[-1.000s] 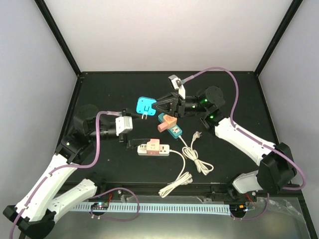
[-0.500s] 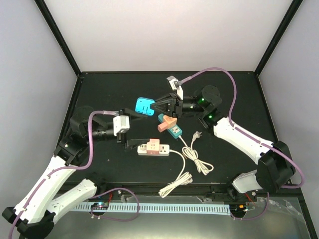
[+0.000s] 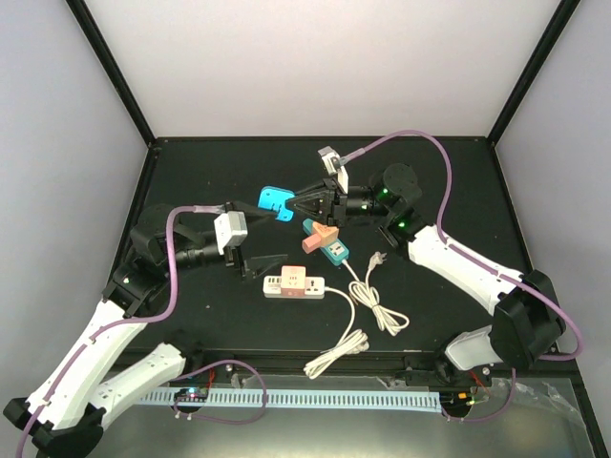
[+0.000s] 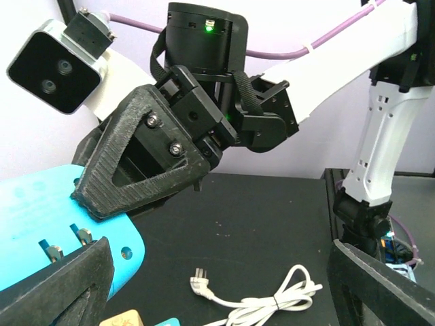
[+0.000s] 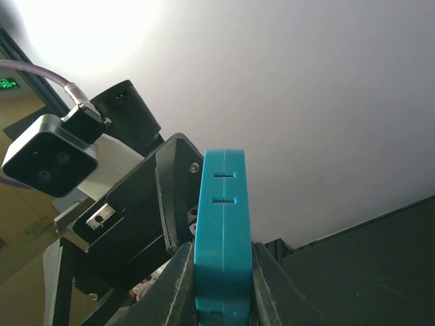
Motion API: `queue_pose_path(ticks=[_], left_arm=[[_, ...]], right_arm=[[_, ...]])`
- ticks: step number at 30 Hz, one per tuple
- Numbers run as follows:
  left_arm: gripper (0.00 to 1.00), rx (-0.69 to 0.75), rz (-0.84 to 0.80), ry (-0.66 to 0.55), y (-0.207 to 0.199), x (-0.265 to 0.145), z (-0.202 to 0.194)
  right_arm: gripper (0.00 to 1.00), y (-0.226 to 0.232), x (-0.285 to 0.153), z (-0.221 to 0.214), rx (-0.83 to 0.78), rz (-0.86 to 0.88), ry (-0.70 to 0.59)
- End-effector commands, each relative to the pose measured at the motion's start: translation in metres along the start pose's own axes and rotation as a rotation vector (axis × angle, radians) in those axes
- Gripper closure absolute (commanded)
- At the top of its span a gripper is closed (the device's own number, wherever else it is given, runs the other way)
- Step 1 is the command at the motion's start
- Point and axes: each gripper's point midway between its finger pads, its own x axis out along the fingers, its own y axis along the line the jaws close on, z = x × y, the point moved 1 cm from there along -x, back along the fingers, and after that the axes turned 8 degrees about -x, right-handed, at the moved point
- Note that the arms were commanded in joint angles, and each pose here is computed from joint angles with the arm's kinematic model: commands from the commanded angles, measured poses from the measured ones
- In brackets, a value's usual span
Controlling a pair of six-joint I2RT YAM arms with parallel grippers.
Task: Pull the plug off the socket
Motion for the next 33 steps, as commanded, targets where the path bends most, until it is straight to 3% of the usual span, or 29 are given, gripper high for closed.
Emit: queue_pose_path(ticks=[1, 15, 22, 28, 33], left_arm=[[0.12, -0.023, 0.153, -0.001, 0.03, 0.0, -0.003], [0.11, -0.043, 0.177, 0.02, 0.038, 0.003, 0.003], [0.1, 0.012, 0.115, 0.076, 0.019, -0.006, 0.019], [0.12, 0.045, -0.048, 0.189, -0.012, -0.013, -0.002], [0.12, 0.068, -0.13, 0.215, -0.031, -0.021, -0.015]], right_arm=[[0.99, 0.026, 0.003, -0.006, -0.056, 0.08, 0.039], [0.99, 0.025, 0.005, -0.021, -0.071, 0.081, 0.096], [0.99, 0.007, 0.004, -0.032, -0.024, 0.01, 0.101], [0.99, 0.003, 0.003, -0.033, -0.018, -0.004, 0.098], [0.99, -0.001, 0.002, -0.036, -0.011, -0.019, 0.103]])
